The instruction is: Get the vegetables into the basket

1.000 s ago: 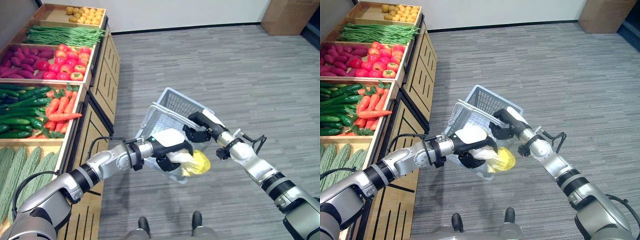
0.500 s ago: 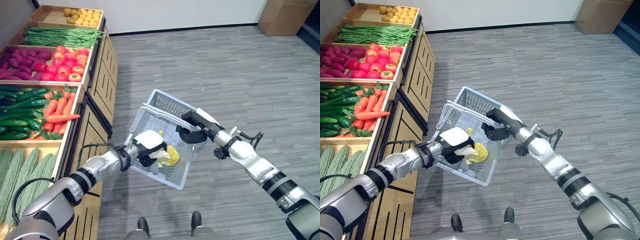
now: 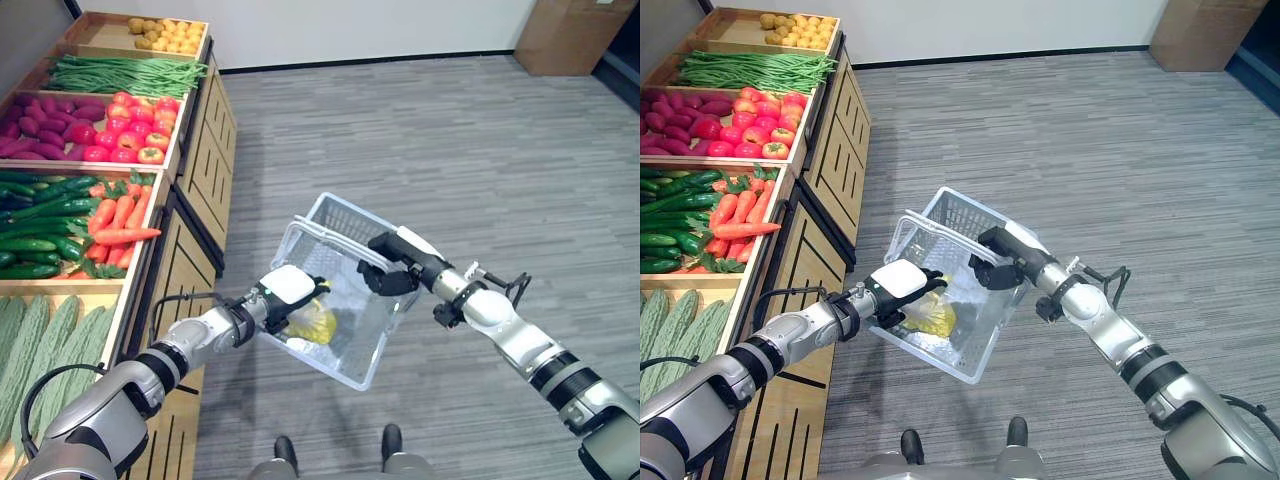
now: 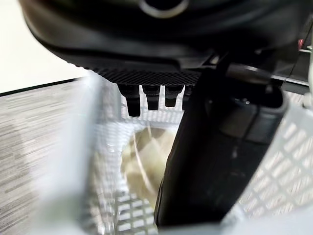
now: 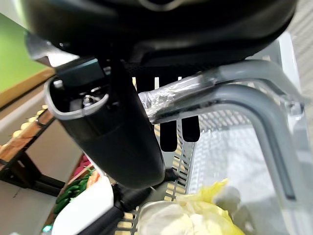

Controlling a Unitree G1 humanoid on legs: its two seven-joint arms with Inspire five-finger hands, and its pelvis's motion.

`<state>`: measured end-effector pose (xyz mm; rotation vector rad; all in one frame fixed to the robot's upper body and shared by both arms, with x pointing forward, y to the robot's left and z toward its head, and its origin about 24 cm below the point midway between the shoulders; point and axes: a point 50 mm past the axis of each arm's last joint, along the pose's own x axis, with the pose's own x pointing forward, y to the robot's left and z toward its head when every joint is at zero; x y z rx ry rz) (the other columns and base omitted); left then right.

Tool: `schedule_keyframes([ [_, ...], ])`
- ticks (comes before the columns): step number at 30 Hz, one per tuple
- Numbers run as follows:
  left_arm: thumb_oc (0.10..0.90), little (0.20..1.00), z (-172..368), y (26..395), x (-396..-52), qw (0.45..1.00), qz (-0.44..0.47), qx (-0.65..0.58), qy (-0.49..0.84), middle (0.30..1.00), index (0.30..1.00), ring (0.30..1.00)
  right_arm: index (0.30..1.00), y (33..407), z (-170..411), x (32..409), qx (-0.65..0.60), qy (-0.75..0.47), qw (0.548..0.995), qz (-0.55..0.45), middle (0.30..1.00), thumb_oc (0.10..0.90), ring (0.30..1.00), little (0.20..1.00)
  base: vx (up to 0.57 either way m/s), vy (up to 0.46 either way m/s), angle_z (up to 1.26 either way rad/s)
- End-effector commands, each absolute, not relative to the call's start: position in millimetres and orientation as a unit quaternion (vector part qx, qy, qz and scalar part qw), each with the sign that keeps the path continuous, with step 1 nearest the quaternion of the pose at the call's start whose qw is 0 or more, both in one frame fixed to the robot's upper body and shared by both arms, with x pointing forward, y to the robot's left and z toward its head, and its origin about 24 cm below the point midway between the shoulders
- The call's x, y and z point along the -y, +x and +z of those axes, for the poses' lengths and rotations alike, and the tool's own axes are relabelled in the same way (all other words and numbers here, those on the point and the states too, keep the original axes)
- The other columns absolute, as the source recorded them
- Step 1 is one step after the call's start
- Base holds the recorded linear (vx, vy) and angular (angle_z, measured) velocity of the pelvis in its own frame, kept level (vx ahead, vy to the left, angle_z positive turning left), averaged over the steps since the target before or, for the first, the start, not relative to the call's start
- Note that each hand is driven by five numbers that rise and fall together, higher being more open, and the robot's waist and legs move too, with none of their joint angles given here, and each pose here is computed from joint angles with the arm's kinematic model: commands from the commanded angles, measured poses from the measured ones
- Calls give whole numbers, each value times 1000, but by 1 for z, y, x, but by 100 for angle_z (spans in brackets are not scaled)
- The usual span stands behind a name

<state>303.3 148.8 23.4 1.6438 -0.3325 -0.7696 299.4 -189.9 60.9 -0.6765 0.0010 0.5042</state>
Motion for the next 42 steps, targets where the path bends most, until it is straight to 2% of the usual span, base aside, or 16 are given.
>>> schedule_keyframes([
  [1,900,1000,66,323,-128,653,-275,230,667,1000,1000,1000,300,322,136,188,181,-258,935,161,300,400,300,300,3,-4,3],
  [5,900,1000,71,312,-112,695,-290,251,608,1000,1000,1000,300,319,117,198,147,-258,946,133,300,400,300,300,0,0,0],
  [6,900,1000,76,304,-108,733,-297,254,557,1000,1000,1000,300,316,107,206,127,-260,950,115,300,400,300,300,0,0,0],
  [9,900,1000,81,292,-109,774,-316,243,492,1000,1000,1000,300,312,95,215,103,-266,954,96,300,400,300,300,0,0,0],
  [12,900,1000,78,272,-120,858,-340,180,341,1000,1000,1000,300,304,71,236,48,-270,960,59,300,400,300,300,12,11,4],
  [18,900,1000,73,250,-136,907,-373,108,164,1000,1000,1000,300,290,45,261,-14,-278,960,15,300,400,300,300,0,5,6],
  [22,900,1000,53,233,-169,932,-344,27,108,1000,1000,1000,300,266,16,288,-88,-304,948,-19,300,400,300,300,-4,4,2],
  [26,900,1000,37,223,-193,949,-292,-14,120,1000,1000,1000,300,244,1,308,-130,-317,938,-47,300,400,300,300,-2,3,11],
  [27,900,1000,18,215,-211,961,-239,-57,124,1000,1000,1000,300,230,-12,316,-161,-306,936,-71,300,400,300,300,-11,10,12],
  [31,900,1000,-19,196,-237,970,-156,-139,126,1000,1000,1000,300,203,-35,324,-211,-262,936,-107,300,400,300,300,-8,11,8],
  [33,900,1000,-48,181,-253,956,-109,-207,176,1000,1000,1000,300,180,-55,329,-261,-239,927,-124,300,400,300,300,-11,10,5],
  [36,900,1000,-66,171,-258,950,-80,-248,173,1000,1000,1000,300,175,-60,326,-270,-230,927,-123,300,400,300,300,-7,3,3],
  [37,900,1000,-88,156,-263,934,-54,-306,177,1000,1000,1000,300,164,-68,326,-292,-224,921,-126,300,400,300,300,0,0,0],
  [40,900,1000,-99,149,-265,916,-54,-333,218,1000,1000,1000,300,157,-74,325,-307,-221,917,-127,300,400,300,300,0,0,0],
  [42,900,1000,-121,129,-265,893,-28,-396,212,1000,1000,1000,300,144,-86,322,-335,-208,910,-131,300,400,300,300,0,0,0],
])
